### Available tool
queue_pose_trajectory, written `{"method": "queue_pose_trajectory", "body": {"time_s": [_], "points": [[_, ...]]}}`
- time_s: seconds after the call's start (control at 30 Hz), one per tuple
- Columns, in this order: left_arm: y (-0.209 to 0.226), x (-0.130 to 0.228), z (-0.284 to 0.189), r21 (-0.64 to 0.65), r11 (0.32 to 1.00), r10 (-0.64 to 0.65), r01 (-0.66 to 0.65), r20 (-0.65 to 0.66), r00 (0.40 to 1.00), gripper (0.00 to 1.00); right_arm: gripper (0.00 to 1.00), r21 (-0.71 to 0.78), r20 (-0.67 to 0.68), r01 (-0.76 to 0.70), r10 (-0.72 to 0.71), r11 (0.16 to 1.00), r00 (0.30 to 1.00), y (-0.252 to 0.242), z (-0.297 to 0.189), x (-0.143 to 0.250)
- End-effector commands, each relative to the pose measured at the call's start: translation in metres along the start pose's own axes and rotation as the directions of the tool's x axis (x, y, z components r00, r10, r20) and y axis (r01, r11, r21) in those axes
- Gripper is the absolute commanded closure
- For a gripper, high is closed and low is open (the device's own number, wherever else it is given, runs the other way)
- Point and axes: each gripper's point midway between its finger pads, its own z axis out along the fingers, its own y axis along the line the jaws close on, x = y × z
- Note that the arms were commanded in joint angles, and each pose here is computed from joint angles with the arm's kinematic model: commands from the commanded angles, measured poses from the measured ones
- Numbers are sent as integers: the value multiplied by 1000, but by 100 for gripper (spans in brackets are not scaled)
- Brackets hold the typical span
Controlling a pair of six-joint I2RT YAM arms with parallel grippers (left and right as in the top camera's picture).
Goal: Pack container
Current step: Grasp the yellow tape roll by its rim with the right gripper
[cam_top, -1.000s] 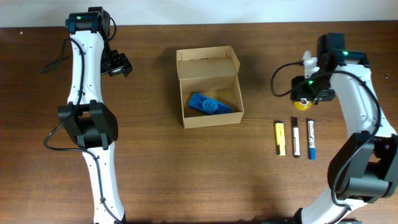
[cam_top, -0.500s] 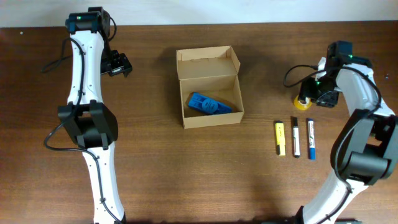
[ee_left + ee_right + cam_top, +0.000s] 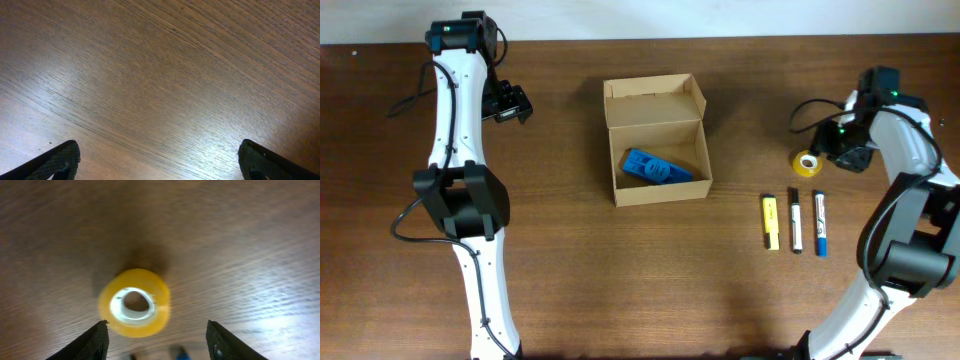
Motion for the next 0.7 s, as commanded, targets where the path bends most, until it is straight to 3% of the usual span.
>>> {"method": "queue_pose_trajectory", "body": {"time_s": [0.0,0.67], "points": [[3,-2,-10,2,1000,8,-8,24,1000,0,38,-2,-29,-32,32,999,999,-5,7,5],[3,-2,-10,2,1000,8,-8,24,1000,0,51,15,-127,-42,44,999,991,-10,39,29]]}}
